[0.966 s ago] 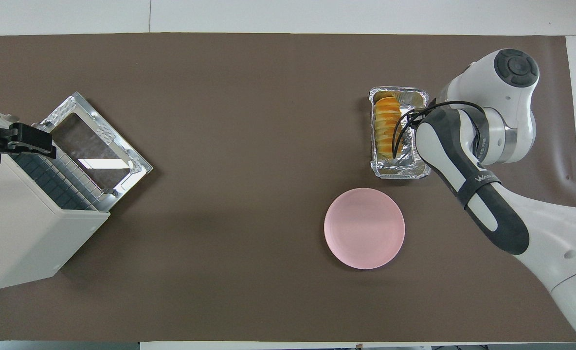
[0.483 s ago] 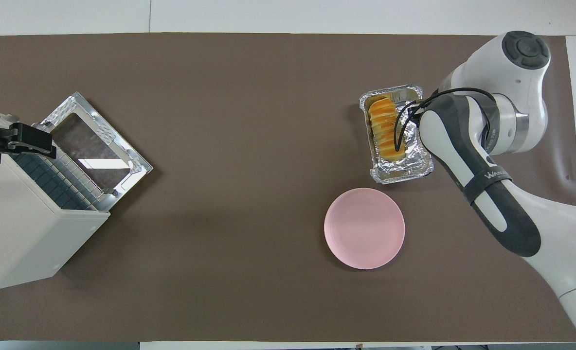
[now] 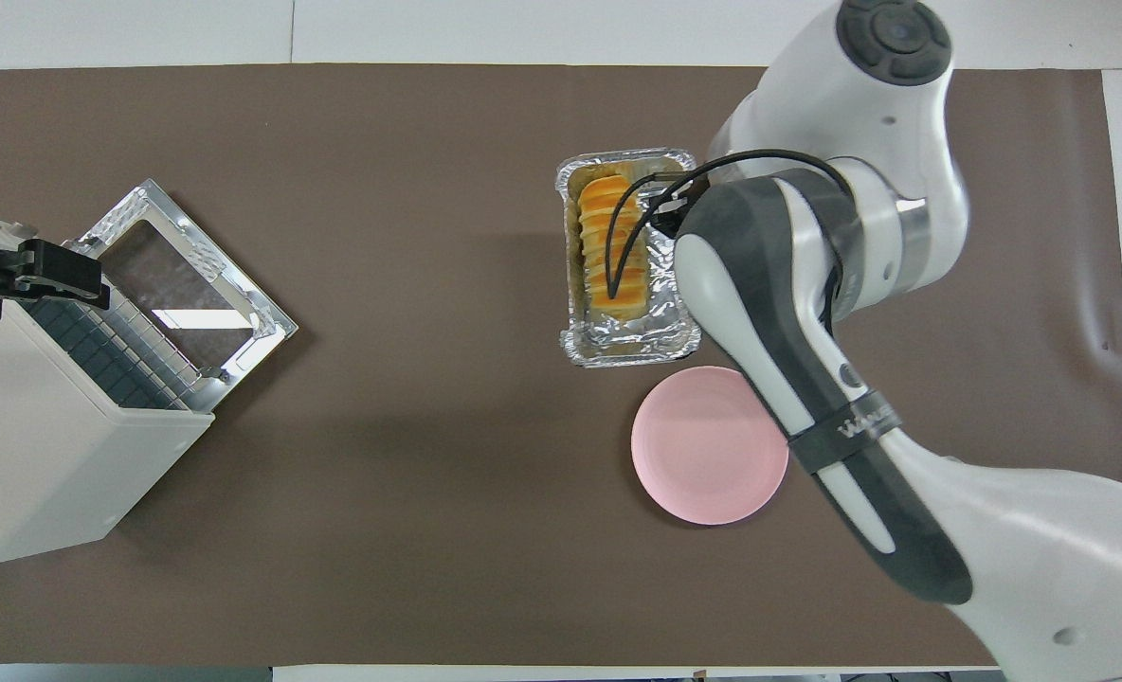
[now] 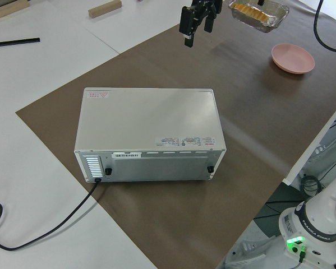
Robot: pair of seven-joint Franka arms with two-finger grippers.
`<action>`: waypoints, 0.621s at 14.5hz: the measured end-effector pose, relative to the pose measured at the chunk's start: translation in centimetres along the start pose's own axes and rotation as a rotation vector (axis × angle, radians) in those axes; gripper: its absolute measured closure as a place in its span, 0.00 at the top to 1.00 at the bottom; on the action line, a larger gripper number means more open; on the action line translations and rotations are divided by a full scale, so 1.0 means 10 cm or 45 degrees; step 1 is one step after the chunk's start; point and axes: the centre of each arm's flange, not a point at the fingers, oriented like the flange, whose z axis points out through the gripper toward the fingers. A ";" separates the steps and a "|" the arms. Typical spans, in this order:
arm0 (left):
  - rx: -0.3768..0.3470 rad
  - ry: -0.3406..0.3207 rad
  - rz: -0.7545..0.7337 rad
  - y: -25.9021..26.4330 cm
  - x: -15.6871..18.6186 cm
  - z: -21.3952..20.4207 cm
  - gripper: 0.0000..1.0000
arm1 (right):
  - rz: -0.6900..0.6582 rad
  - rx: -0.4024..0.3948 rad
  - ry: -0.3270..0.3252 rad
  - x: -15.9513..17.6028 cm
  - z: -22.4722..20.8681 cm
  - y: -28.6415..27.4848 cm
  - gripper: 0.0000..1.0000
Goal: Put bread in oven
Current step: 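Slide the foil tray across the table toward the toaster oven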
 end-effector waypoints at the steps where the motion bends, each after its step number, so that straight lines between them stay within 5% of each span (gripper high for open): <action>1: 0.000 0.000 0.000 0.00 0.00 0.00 1.00 | 0.026 0.009 0.008 -0.16 0.06 -0.41 0.02; 5: 0.000 0.000 0.000 0.00 0.00 0.00 1.00 | 0.044 0.031 0.032 -0.70 0.54 -1.55 0.02; 9: 0.000 0.000 0.000 0.00 0.00 0.00 1.00 | 0.054 0.030 0.053 -0.69 1.12 -1.56 0.02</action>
